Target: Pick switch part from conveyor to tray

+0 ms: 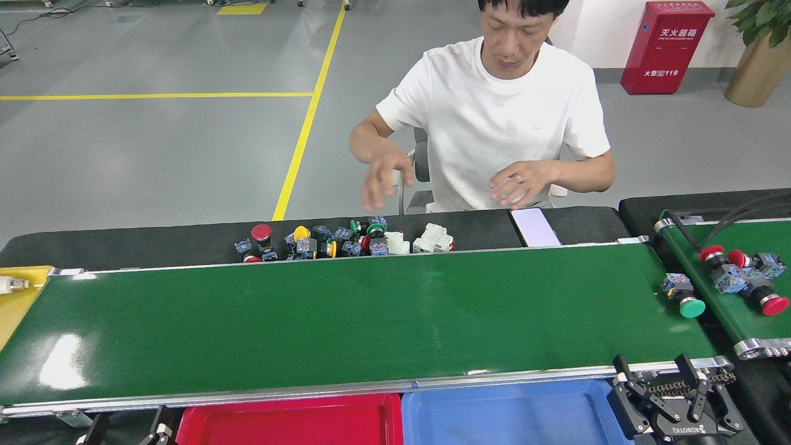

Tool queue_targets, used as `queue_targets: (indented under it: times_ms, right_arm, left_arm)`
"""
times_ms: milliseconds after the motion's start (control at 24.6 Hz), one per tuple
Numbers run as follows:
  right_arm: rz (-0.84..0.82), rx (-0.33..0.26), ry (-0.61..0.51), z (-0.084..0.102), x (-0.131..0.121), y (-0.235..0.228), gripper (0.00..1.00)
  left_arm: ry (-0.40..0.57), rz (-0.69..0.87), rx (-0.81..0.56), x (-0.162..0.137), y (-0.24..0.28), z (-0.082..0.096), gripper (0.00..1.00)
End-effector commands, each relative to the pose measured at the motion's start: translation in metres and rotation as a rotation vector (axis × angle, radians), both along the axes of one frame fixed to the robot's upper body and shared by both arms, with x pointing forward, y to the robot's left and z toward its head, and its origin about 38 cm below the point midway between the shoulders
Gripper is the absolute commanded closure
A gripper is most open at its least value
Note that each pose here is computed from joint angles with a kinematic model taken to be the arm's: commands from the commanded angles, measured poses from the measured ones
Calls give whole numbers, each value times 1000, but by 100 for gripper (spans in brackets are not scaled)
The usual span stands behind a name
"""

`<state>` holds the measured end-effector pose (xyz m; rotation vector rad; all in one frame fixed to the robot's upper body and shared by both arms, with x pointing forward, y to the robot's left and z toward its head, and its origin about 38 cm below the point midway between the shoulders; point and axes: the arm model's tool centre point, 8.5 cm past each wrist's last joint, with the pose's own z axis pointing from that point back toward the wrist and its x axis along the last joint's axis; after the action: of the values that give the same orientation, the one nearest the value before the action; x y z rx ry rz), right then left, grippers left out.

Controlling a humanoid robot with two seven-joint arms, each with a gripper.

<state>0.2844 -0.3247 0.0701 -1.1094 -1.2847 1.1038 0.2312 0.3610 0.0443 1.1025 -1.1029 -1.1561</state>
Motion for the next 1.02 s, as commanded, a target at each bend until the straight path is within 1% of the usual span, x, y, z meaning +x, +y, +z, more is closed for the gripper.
queue_targets:
  times_ms: [0,81,203,325,487,650,731,893,975]
  right_arm:
    - [-3,2,-24,6,1,0,1]
    - [-1,3,-26,6,1,0,1]
    - [-2,3,-22,5,0,0,1]
    - [-3,7,-24,5,0,1,1]
    - [-5,13,-18,4,0,3,1]
    - [-6,26,56,0,5,6,1]
    - [-17,21,88,1,13,5,2]
    - [-84,-26,93,8,37,-1,2]
    - [-93,-43,113,2,50,6,2]
  left_arm:
    - [-46,1,17,2,5,10,0]
    - [-98,-10,28,2,3,14,0]
    - [-126,10,10,0,3,15,0]
    - [-130,7,-24,-2,4,15,0]
    - [-174,-98,-82,-1,-4,21,0]
    - [-169,-100,-97,-4,-4,20,0]
    - [-161,-68,-70,1,-1,21,0]
    - [-83,-5,83,2,6,14,0]
    - [-65,17,121,2,8,13,0]
